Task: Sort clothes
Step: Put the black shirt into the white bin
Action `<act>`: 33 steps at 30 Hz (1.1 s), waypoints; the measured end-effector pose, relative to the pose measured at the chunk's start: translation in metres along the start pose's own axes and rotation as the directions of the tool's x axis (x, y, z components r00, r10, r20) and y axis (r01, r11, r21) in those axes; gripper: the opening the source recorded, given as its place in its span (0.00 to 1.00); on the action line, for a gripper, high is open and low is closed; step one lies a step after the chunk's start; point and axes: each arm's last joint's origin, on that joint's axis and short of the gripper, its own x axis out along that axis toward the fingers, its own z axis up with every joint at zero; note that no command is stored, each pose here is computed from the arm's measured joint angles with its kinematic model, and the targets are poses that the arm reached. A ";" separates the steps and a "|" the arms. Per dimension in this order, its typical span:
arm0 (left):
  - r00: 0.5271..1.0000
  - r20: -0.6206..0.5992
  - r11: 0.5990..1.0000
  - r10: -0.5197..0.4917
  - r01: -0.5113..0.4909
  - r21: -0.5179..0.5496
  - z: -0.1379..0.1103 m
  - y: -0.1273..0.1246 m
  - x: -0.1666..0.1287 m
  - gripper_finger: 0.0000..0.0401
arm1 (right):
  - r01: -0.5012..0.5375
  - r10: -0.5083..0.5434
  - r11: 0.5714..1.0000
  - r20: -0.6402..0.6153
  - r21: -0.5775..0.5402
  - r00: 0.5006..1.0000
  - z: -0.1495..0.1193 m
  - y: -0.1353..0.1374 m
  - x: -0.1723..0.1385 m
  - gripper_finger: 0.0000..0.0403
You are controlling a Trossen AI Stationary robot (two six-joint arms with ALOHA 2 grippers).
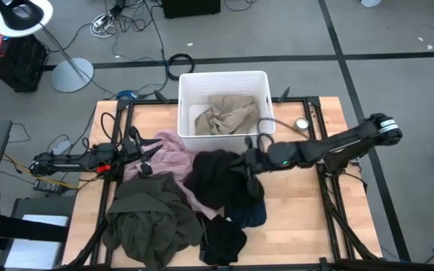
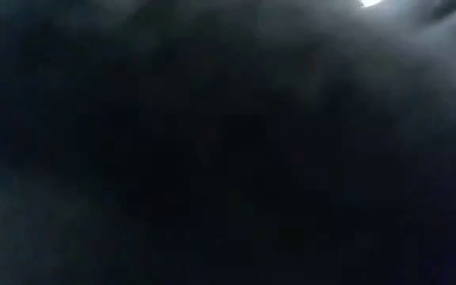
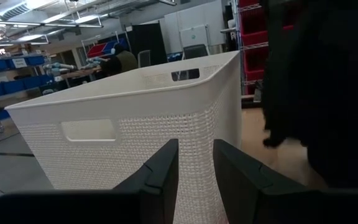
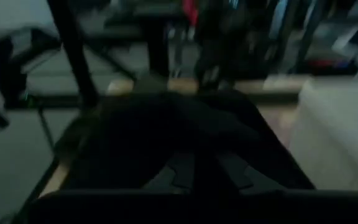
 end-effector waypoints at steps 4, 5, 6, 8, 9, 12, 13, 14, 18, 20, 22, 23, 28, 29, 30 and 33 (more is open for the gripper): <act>1.000 0.003 1.000 0.000 0.000 -0.001 0.000 0.000 0.000 0.26 | 0.065 -0.061 0.997 0.088 -0.045 0.994 0.047 -0.003 -0.014 0.05; 1.000 0.004 1.000 0.001 -0.001 -0.001 0.000 0.000 0.000 0.26 | 0.082 -0.075 0.995 0.102 -0.061 0.992 0.057 -0.004 -0.016 0.05; 1.000 0.005 1.000 0.001 -0.001 -0.002 0.000 0.000 0.000 0.26 | 0.101 -0.092 0.992 0.117 -0.077 0.989 0.068 -0.005 -0.017 0.05; 1.000 0.006 1.000 0.002 -0.002 -0.002 0.001 0.000 0.000 0.26 | 0.128 -0.110 0.985 0.156 -0.113 0.982 0.088 -0.006 -0.022 0.05; 1.000 0.007 1.000 0.001 -0.001 -0.003 0.001 0.000 0.000 0.26 | 0.149 -0.125 0.981 0.182 -0.124 0.975 0.098 -0.008 -0.022 0.05; 1.000 0.011 1.000 0.002 -0.002 -0.005 0.001 0.000 0.000 0.26 | 0.203 -0.163 0.967 0.239 -0.156 0.957 0.125 -0.015 -0.028 0.05; 1.000 0.010 1.000 0.002 -0.002 -0.004 0.001 0.000 0.000 0.26 | 0.221 -0.175 0.963 0.265 -0.155 0.948 0.135 -0.018 -0.030 0.05; 1.000 0.010 1.000 0.003 -0.003 -0.004 0.001 0.000 0.000 0.26 | 0.234 -0.184 0.959 0.278 -0.160 0.943 0.141 -0.021 -0.032 0.05; 1.000 0.010 1.000 0.002 -0.002 -0.004 0.001 0.000 0.000 0.26 | 0.300 -0.235 0.940 0.328 -0.163 0.915 0.169 -0.035 -0.037 0.05; 1.000 0.011 1.000 0.003 -0.003 -0.005 0.001 0.000 0.000 0.26 | 0.326 -0.252 0.929 0.344 -0.177 0.905 0.181 -0.041 -0.041 0.05; 1.000 0.015 1.000 0.003 -0.003 -0.006 0.001 0.000 0.000 0.26 | 0.362 -0.277 0.913 0.367 -0.187 0.888 0.192 -0.049 -0.042 0.05; 1.000 0.015 1.000 0.003 -0.003 -0.006 0.002 0.000 0.000 0.26 | 0.375 -0.287 0.907 0.371 -0.192 0.883 0.196 -0.052 -0.043 0.05; 1.000 0.019 1.000 0.004 -0.004 -0.008 0.002 0.000 0.000 0.26 | 0.453 -0.352 0.868 0.389 -0.206 0.851 0.208 -0.074 -0.045 0.05; 1.000 0.018 1.000 0.004 -0.004 -0.008 0.002 0.000 0.000 0.26 | 0.465 -0.365 0.861 0.385 -0.207 0.848 0.208 -0.080 -0.045 0.05; 1.000 0.019 1.000 0.004 -0.004 -0.008 0.002 0.000 0.000 0.26 | 0.479 -0.384 0.852 0.369 -0.211 0.846 0.206 -0.086 -0.043 0.05; 1.000 0.018 1.000 0.004 -0.004 -0.008 0.002 0.000 0.000 0.26 | 0.498 -0.421 0.840 0.321 -0.214 0.848 0.200 -0.105 -0.036 0.05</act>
